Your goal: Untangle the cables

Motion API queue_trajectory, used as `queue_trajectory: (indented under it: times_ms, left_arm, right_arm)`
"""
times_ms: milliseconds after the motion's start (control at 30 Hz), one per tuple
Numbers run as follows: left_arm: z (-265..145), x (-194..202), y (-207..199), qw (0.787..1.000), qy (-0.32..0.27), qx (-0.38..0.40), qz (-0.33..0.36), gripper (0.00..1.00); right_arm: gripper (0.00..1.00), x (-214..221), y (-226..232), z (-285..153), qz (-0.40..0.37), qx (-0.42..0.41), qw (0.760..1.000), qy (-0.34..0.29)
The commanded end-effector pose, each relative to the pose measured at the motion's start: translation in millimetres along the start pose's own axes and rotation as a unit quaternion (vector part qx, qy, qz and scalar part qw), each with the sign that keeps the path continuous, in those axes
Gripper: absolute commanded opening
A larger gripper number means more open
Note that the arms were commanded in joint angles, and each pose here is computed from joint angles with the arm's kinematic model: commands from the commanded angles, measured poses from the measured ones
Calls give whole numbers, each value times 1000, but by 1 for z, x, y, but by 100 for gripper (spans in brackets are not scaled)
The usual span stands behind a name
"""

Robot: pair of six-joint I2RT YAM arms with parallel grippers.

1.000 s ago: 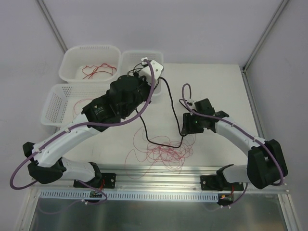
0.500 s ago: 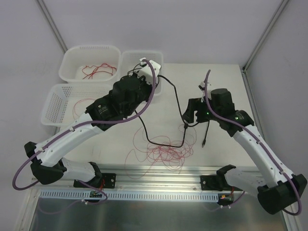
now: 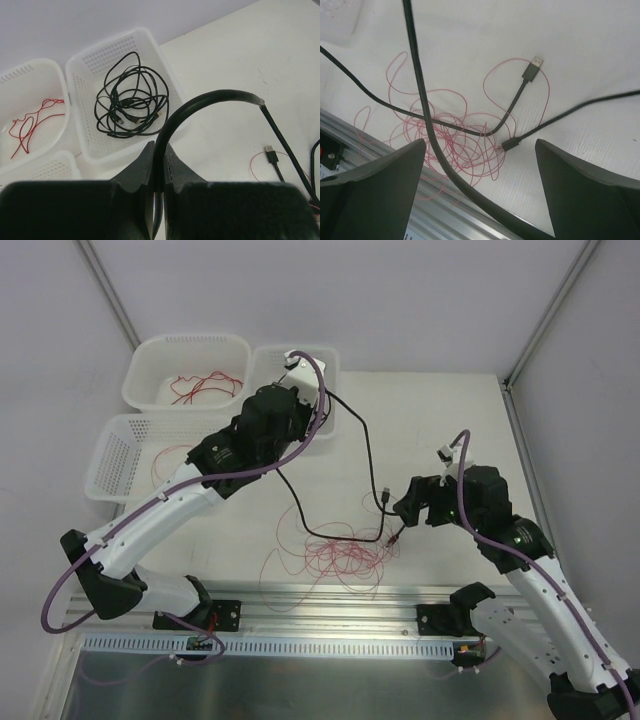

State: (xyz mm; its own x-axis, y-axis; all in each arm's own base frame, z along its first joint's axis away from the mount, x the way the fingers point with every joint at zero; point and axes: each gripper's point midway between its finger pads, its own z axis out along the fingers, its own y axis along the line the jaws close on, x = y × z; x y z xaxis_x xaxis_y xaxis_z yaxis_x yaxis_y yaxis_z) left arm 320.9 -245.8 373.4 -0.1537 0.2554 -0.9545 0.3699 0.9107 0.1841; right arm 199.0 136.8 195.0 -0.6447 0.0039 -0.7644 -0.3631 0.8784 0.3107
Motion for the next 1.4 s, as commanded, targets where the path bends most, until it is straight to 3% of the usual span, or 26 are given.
queue_trajectory:
  times_ms: [0, 300, 400, 433, 567, 800, 933, 1133, 1167, 1267, 1300, 1367]
  left_arm:
    - [3, -9, 0, 1000, -10, -1, -28, 0]
    - [9, -1, -16, 999, 3, 30, -40, 0]
    - [14, 3, -12, 999, 11, 11, -36, 0]
    - [16, 6, -10, 999, 16, 5, -35, 0]
    - [27, 12, 15, 997, 27, -33, -57, 0]
    - [35, 1, 47, 993, 24, -68, -91, 0]
    - [32, -12, 57, 990, 10, -77, -115, 0]
    - [33, -17, 70, 987, 5, -101, -123, 0]
    - [34, -16, 67, 988, 7, -93, -124, 0]
    - [30, -13, 61, 988, 9, -77, -136, 0]
    - [25, -16, 62, 987, 4, -73, -141, 0]
    - [20, -19, 63, 987, -2, -71, -145, 0]
  right_arm:
    - [96, -51, 22, -24, -11, -34, 996, -85]
    - [100, -90, 66, -52, 19, -120, 986, -113]
    - [100, -95, 63, -57, 56, -79, 994, -45]
    - [99, -78, 63, -60, 64, -76, 995, 6]
    - [100, -54, 65, -64, 72, -78, 991, 77]
    - [100, 32, 59, -53, 69, -107, 960, 249]
    - [99, 52, 61, -48, 57, -139, 945, 290]
    - [100, 42, 96, -61, 31, -267, 923, 276]
    - [99, 41, 95, -60, 25, -263, 925, 271]
    - [100, 31, 62, -39, -8, -161, 962, 218]
    - [100, 28, 34, -28, -19, -76, 977, 200]
    - [100, 30, 12, -18, -12, -15, 981, 192]
